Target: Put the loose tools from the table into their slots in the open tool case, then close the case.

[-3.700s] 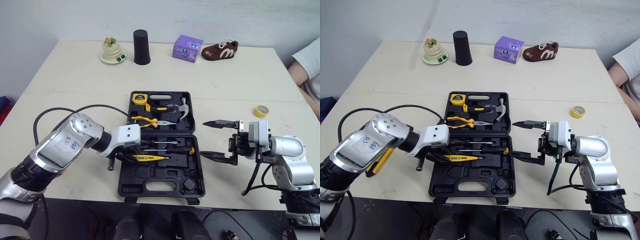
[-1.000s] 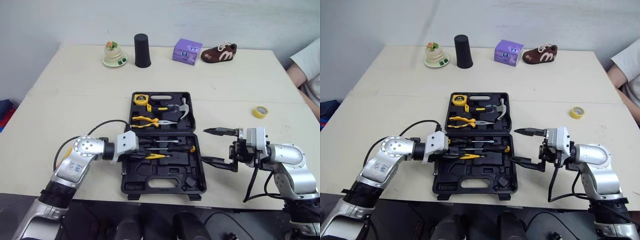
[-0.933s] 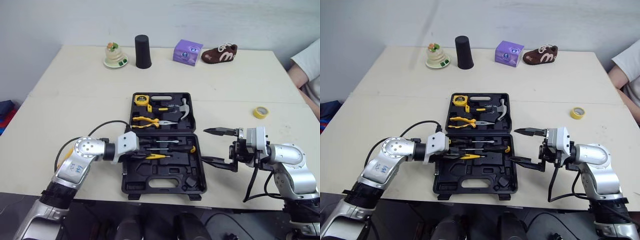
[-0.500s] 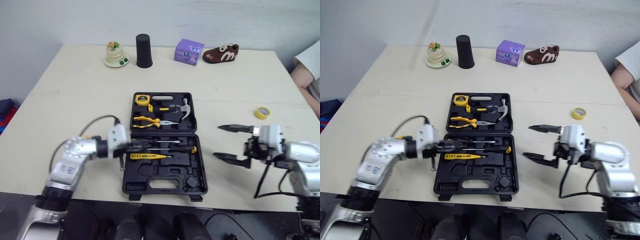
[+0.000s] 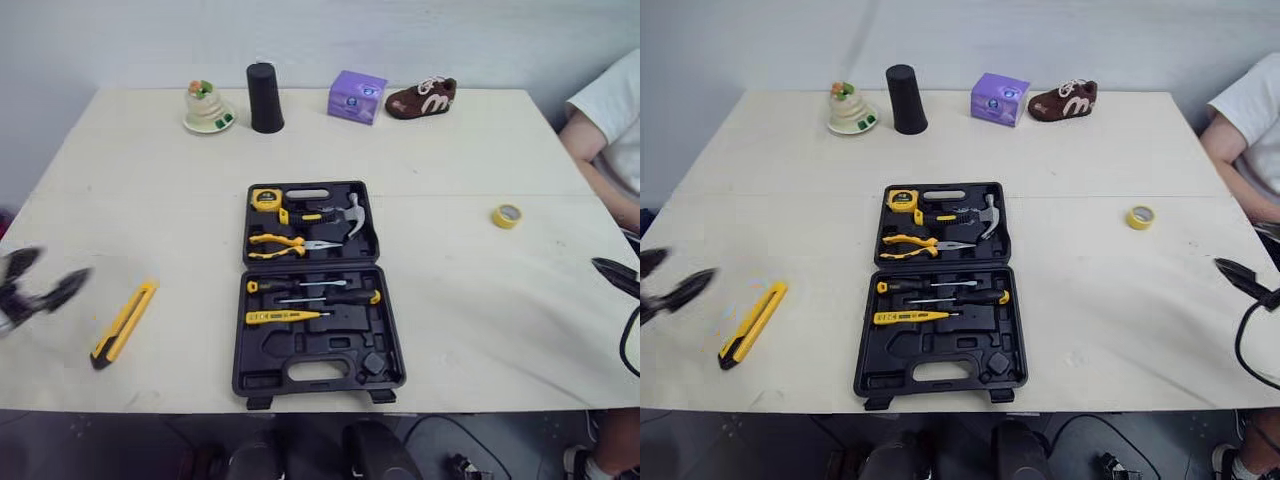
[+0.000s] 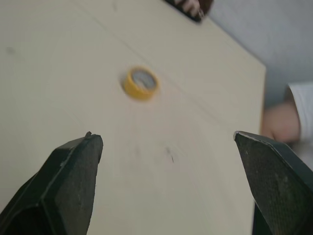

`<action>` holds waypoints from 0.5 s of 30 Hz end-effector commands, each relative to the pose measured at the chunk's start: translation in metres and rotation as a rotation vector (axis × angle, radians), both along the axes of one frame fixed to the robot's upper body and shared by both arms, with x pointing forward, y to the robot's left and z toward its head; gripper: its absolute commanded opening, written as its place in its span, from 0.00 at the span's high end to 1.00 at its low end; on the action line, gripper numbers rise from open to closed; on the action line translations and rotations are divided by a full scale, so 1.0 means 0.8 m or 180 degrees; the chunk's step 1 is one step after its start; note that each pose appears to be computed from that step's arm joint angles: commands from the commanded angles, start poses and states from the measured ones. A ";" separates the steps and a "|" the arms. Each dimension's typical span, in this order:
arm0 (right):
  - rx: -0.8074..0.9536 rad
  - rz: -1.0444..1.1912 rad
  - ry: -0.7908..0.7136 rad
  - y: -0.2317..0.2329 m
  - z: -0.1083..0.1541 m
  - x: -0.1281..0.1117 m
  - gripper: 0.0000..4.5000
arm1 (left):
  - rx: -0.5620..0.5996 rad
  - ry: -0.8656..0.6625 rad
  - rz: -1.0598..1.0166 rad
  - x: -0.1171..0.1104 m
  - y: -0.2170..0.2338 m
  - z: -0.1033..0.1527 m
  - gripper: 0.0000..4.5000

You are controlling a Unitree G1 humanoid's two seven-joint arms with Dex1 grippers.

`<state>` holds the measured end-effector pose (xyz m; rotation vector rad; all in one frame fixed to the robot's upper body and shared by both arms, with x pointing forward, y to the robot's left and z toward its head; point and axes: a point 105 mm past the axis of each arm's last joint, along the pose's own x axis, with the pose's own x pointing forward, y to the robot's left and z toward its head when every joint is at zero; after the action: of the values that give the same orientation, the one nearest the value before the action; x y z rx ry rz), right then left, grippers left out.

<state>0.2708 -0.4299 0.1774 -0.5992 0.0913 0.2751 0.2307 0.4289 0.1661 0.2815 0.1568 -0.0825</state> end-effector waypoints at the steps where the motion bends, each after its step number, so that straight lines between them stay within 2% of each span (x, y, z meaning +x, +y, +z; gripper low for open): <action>1: -0.0067 -0.0299 -0.0181 -0.017 0.010 -0.001 0.00 | 0.0197 -0.0295 0.0222 -0.012 0.020 0.022 0.00; 3: -0.0110 -0.0520 -0.0142 -0.028 0.002 -0.003 0.00 | 0.0132 -0.0325 0.0502 -0.026 0.041 0.019 0.00; 6: -0.0092 -0.0873 0.0169 -0.042 -0.031 -0.004 0.00 | -0.0169 0.0065 0.0715 -0.057 0.054 -0.021 0.00; 8: -0.0125 -0.0912 0.0175 -0.042 -0.037 -0.003 0.00 | -0.0109 0.0077 0.0831 -0.063 0.058 -0.024 0.00; 12: -0.0056 -0.0622 0.0122 -0.024 -0.039 0.003 0.00 | -0.0044 0.0068 0.0892 -0.067 0.061 -0.021 0.00; 15: 0.0096 0.0020 0.0011 0.018 -0.035 0.019 0.00 | -0.0027 0.0036 0.0768 -0.063 0.052 -0.015 0.00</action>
<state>0.2795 -0.4311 0.1327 -0.5579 0.1933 0.2029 0.1777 0.4736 0.1336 0.2078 0.2581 0.1708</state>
